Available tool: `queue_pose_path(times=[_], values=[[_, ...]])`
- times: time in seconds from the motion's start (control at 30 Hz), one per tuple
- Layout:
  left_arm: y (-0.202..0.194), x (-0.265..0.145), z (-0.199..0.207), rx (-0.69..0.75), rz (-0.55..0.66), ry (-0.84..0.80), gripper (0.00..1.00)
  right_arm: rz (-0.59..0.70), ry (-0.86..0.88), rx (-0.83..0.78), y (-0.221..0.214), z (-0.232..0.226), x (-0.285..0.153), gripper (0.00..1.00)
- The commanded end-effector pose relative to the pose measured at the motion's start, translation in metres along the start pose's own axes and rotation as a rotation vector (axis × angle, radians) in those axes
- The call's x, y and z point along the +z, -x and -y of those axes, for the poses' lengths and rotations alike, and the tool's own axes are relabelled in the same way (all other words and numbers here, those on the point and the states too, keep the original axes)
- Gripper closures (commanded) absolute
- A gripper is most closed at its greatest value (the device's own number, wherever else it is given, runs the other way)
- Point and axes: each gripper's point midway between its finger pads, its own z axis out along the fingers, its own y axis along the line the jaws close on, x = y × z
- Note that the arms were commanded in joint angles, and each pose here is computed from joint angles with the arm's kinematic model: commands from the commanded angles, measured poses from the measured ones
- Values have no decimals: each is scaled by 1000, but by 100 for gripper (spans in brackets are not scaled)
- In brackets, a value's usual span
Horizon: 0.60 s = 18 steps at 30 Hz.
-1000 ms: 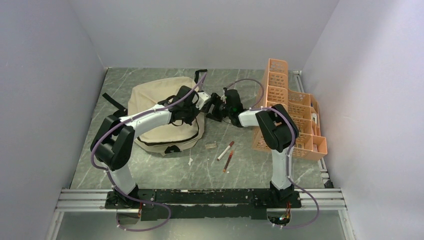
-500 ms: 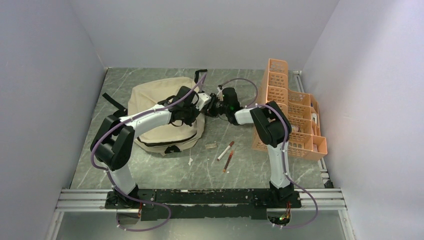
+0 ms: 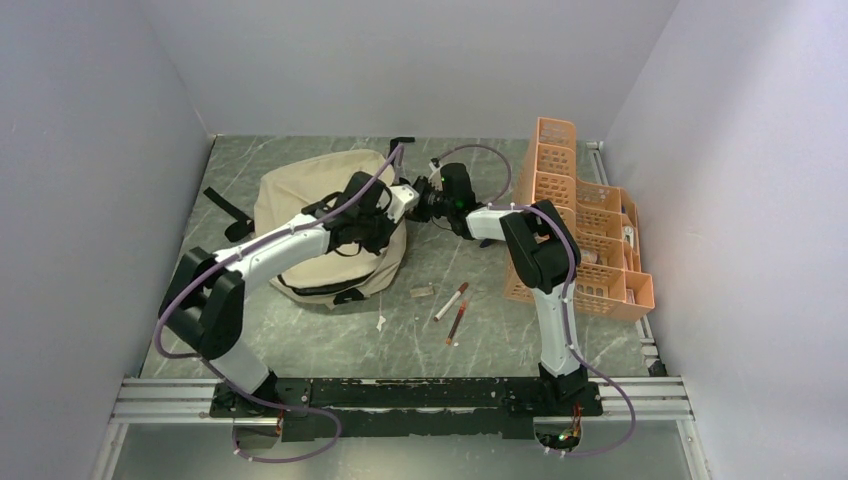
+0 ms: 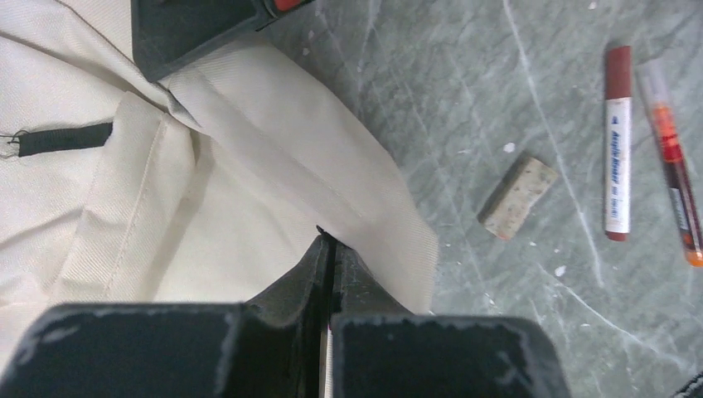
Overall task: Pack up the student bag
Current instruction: Zip the student bag at the center of the board.
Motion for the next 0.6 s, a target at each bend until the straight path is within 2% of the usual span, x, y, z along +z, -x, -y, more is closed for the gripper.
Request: queue_pose_path(times=[0.0,0.37,0.57], values=[[-1,-19,32,-11,10,-90,95,69,26,-44,22,-5,4,91],[-45,-38,41,-68,-72,-57,95,89,42,-41,36,-2,-1,91],[-50,-59,44,-130,-61,-42,95,109,23,-48,47,4,-1,91]])
